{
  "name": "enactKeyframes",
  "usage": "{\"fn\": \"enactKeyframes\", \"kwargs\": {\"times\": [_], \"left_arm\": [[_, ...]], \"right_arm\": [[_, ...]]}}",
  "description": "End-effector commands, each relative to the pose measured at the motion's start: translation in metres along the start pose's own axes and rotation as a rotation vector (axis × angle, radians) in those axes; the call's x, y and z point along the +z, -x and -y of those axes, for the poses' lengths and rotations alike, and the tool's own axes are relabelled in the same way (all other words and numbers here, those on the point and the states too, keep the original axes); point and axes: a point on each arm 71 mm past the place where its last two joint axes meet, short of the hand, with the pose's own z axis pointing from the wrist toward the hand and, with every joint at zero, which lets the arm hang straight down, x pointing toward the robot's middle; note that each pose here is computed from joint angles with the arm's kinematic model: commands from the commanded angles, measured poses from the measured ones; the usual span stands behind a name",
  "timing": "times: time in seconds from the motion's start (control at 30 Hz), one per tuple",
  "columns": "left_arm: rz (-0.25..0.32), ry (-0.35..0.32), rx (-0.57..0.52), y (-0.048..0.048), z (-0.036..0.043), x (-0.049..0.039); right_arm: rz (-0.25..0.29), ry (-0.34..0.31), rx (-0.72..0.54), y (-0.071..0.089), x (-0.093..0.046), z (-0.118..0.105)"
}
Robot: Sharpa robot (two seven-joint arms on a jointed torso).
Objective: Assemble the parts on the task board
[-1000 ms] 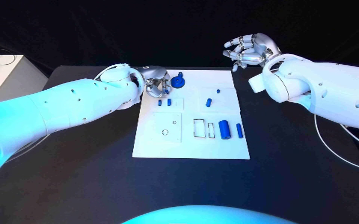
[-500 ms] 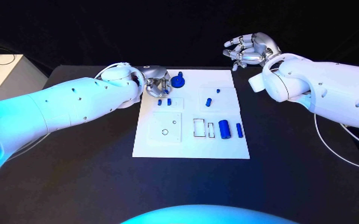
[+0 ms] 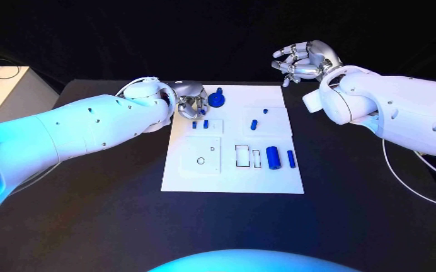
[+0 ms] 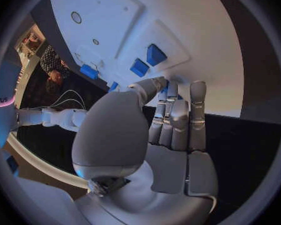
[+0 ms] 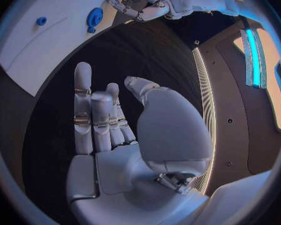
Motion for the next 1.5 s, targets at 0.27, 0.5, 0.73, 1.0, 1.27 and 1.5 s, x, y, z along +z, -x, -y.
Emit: {"fn": "enactKeyframes", "kwargs": {"times": [0.27,0.5,0.73,1.0,1.27,1.5], "left_arm": [[0.002,0.002,-0.009,-0.0033,-0.0003,-0.0007],[0.01,0.007,-0.012,-0.0026,-0.0017,-0.0014],[0.015,0.015,-0.012,-0.002,-0.0041,-0.0022],[0.016,0.045,-0.01,-0.0008,-0.0156,-0.0054],[0.043,0.077,-0.026,0.0073,-0.034,-0.0142],[0.134,0.062,-0.163,0.0236,-0.0473,-0.0281]], "right_arm": [[-0.004,0.004,-0.002,0.0,0.0,0.0],[-0.003,0.004,-0.002,0.0,0.0,0.0],[-0.002,0.003,-0.003,0.001,0.0,0.0],[-0.002,-0.004,-0.017,0.003,0.0,0.002],[-0.07,0.021,-0.121,0.006,-0.003,0.005],[-0.201,0.101,-0.402,0.006,-0.008,0.007]]}}
